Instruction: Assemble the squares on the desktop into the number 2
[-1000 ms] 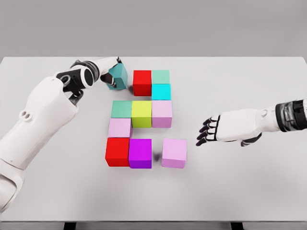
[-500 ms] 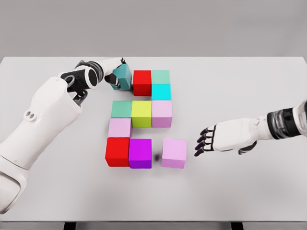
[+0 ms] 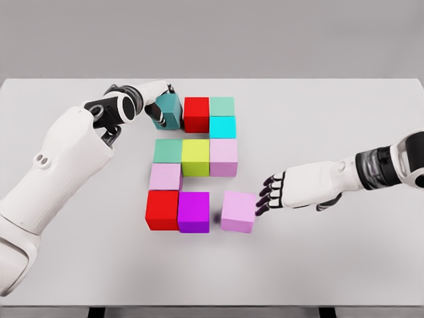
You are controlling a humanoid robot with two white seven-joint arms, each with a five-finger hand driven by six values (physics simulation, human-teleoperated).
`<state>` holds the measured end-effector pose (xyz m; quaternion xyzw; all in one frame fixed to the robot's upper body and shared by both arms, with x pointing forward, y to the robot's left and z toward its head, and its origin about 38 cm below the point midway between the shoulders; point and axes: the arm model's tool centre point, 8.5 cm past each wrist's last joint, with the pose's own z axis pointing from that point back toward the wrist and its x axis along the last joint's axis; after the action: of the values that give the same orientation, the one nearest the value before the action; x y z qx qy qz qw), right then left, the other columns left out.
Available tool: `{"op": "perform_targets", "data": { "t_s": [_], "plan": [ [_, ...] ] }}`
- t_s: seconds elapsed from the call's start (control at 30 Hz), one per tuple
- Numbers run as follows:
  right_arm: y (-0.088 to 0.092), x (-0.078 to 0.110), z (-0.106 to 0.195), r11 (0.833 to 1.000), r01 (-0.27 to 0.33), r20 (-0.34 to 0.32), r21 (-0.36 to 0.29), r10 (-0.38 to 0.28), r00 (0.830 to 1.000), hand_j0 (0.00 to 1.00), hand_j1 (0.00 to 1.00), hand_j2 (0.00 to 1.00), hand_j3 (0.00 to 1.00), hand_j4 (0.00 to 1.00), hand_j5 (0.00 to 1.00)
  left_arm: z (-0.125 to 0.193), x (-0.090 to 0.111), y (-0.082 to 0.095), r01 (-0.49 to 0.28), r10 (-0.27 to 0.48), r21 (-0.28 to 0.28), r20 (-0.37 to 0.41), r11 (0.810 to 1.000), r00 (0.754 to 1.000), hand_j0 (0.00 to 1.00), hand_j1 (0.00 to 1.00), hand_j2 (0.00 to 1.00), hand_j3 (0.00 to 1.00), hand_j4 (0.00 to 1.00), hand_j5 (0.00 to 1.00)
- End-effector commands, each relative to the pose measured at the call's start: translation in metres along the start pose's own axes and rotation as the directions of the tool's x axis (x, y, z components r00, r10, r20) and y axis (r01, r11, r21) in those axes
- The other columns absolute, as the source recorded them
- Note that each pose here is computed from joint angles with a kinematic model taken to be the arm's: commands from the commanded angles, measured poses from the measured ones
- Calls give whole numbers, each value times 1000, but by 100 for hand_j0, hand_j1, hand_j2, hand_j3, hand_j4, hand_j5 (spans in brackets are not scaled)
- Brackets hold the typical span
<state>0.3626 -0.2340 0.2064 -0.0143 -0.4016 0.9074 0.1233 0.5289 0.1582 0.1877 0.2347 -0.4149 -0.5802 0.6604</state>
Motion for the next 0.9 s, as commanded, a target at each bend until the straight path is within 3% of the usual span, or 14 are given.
{"op": "perform_targets", "data": {
  "t_s": [0.0,0.37,0.6,0.87],
  "plan": [
    [-5,2,-6,1000,-4,15,-12,5,1000,100,100,100,100,100,100,0,0,0,4,-4,3,2,1000,1000,67,67,67,67,67,67],
    [-3,-3,-3,1000,-6,-4,0,6,1000,100,100,100,100,100,100,1,1,3,6,-6,7,1,1000,1000,72,72,72,72,72,72],
    [6,-29,4,999,33,-77,16,-32,996,100,100,100,100,100,100,0,0,2,8,-8,7,-1,1000,1000,79,79,79,79,79,79],
    [-3,-24,-4,1000,19,-48,-4,-20,999,100,100,100,100,100,100,0,-1,1,8,-8,6,0,1000,1000,85,85,85,85,85,85]
  ]
}}
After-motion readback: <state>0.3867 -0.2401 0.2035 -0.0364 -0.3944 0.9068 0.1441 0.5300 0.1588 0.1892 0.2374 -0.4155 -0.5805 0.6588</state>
